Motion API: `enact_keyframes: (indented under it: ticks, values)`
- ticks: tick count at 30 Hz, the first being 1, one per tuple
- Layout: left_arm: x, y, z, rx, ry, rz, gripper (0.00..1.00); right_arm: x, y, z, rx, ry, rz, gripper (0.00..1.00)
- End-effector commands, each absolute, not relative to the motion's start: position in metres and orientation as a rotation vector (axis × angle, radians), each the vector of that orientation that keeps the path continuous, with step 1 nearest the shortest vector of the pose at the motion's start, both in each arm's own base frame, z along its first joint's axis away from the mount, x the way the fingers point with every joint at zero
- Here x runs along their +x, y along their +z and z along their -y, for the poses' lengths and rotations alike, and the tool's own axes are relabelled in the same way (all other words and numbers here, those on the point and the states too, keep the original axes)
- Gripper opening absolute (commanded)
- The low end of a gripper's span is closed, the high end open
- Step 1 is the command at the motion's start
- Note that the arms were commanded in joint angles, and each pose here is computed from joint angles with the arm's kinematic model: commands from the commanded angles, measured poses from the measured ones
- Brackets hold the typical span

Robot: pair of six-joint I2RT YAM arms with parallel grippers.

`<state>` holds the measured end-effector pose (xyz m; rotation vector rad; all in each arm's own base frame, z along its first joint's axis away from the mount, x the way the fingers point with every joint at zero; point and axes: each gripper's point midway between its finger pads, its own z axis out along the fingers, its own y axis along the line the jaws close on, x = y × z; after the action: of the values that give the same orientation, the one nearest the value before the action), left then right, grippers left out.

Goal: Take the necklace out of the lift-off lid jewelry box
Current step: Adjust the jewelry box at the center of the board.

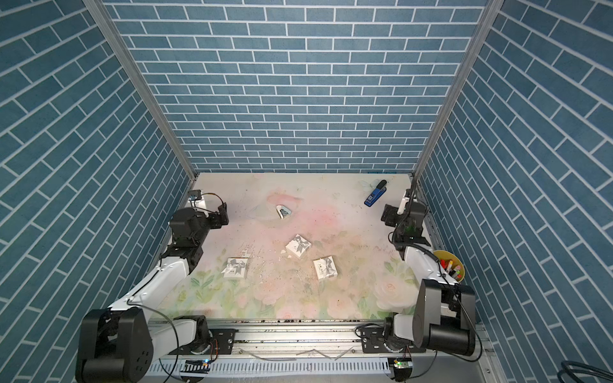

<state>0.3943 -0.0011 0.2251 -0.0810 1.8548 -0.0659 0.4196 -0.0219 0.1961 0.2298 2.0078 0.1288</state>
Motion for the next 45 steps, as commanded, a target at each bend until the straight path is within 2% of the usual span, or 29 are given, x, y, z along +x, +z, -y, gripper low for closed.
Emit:
enact_keyframes:
  ticks: [1, 5, 8, 12, 16, 21, 29, 33, 39, 45]
  values:
    - [0.368, 0.181, 0.031, -0.126, -0.317, -2.14, 0.81, 0.378, 0.147, -0.006, 0.409, 0.226, -2.394, 0.77]
    - [0.344, 0.157, 0.077, -0.108, -0.518, -2.278, 0.69, 0.343, 0.138, -0.057, 0.318, 0.218, -2.548, 0.77]
    - [0.323, 0.142, 0.131, 0.056, -0.561, -2.355, 0.67, 0.305, 0.126, -0.082, 0.353, 0.259, -2.609, 0.76]
    - [0.297, 0.128, 0.206, 0.287, -0.614, -2.404, 0.61, 0.249, 0.101, -0.09, 0.468, 0.297, -2.704, 0.67]
    - [0.278, 0.112, 0.27, 0.485, -0.655, -2.453, 0.59, 0.204, 0.09, -0.093, 0.512, 0.316, -2.768, 0.65]
    - [0.27, 0.098, 0.327, 0.632, -0.718, -2.473, 0.59, 0.171, 0.087, -0.104, 0.588, 0.442, -2.759, 0.64]
    - [0.28, 0.083, 0.37, 0.697, -0.785, -2.483, 0.5, 0.162, 0.069, -0.157, 0.49, 0.643, -2.826, 0.59]
    - [0.282, 0.068, 0.379, 0.677, -0.808, -2.532, 0.41, 0.171, 0.063, -0.19, 0.472, 0.827, -2.829, 0.55]
    - [0.278, 0.056, 0.374, 0.587, -0.831, -2.555, 0.36, 0.181, 0.058, -0.208, 0.405, 0.856, -2.873, 0.54]
    - [0.268, 0.052, 0.363, 0.558, -0.822, -2.577, 0.34, 0.186, 0.052, -0.211, 0.314, 0.777, -2.96, 0.5]
